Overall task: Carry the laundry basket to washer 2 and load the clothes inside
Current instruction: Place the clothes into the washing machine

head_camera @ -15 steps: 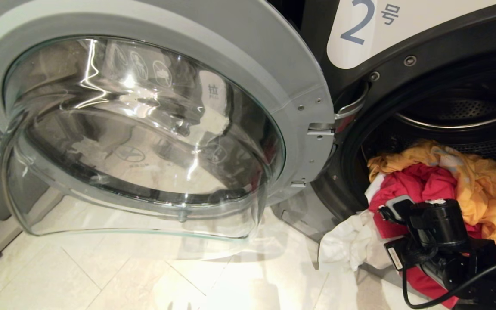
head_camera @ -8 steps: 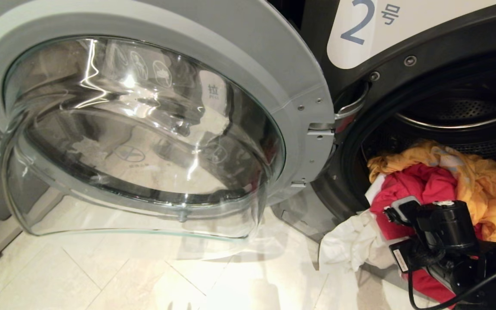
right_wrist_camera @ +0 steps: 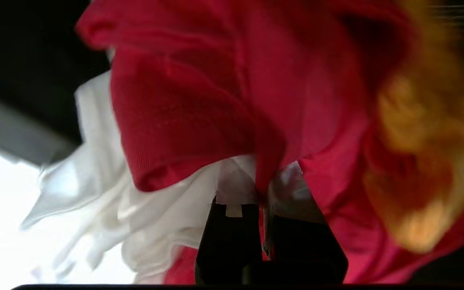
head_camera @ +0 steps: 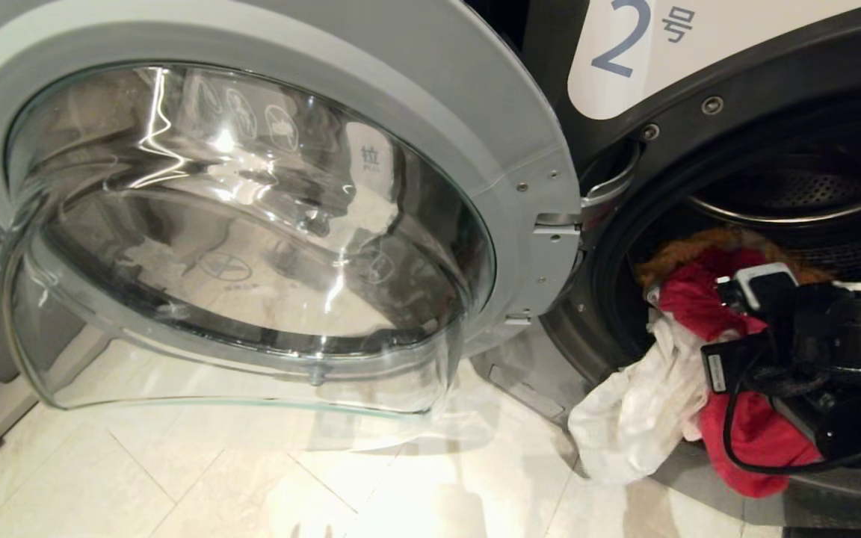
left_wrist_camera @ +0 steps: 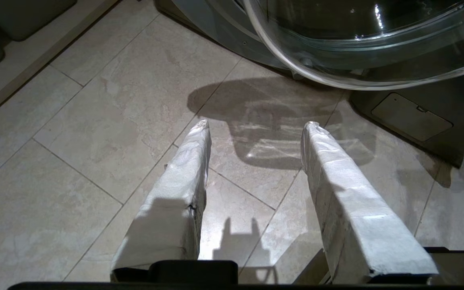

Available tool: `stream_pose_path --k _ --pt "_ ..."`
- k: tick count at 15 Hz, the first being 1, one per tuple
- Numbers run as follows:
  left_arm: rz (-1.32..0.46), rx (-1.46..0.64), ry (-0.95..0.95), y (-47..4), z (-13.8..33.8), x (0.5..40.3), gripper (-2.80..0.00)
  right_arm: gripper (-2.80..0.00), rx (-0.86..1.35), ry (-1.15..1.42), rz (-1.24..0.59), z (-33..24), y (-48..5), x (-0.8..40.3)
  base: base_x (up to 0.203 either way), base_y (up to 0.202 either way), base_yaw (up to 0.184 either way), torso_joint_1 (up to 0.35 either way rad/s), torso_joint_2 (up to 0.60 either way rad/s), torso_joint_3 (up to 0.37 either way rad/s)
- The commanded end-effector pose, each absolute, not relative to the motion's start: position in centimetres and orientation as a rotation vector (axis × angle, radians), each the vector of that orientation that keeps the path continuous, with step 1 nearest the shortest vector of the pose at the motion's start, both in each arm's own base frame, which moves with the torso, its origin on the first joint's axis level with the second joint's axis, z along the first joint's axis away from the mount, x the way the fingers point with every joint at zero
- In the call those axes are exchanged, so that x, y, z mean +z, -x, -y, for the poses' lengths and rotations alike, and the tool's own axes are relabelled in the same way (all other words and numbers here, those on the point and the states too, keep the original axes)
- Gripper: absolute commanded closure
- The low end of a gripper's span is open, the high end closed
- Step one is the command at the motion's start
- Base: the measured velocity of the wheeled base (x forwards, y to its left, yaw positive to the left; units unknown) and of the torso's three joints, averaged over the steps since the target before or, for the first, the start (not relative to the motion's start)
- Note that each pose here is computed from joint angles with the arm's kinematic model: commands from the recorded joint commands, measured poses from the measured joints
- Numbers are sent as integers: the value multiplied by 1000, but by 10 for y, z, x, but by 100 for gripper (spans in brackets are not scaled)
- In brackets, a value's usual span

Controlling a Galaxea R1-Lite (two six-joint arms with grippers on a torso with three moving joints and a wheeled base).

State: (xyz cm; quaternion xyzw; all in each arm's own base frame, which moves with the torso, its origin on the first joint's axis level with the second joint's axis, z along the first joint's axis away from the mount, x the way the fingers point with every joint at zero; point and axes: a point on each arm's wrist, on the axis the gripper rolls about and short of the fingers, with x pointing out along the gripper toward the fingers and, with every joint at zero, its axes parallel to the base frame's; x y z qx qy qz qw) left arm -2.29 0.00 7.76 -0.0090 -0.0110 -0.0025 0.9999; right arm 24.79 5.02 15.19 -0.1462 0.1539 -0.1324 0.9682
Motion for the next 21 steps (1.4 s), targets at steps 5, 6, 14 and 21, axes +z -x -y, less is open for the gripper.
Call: stream_pose_path --k 5,6,14,21 --pt "14 -5 18 22 0 76 0 0 -481 240 -74 0 -251 196 0 0 0 0 0 0" --pt "14 -5 18 22 0 76 0 0 -482 231 -23 5 -254 205 0 0 0 0 0 0" --pt "14 -5 18 22 0 76 0 0 -388 206 244 6 -257 219 0 0 0 0 0 0" --pt "14 -5 18 22 0 76 0 0 -476 199 248 20 -319 214 0 0 0 0 0 0"
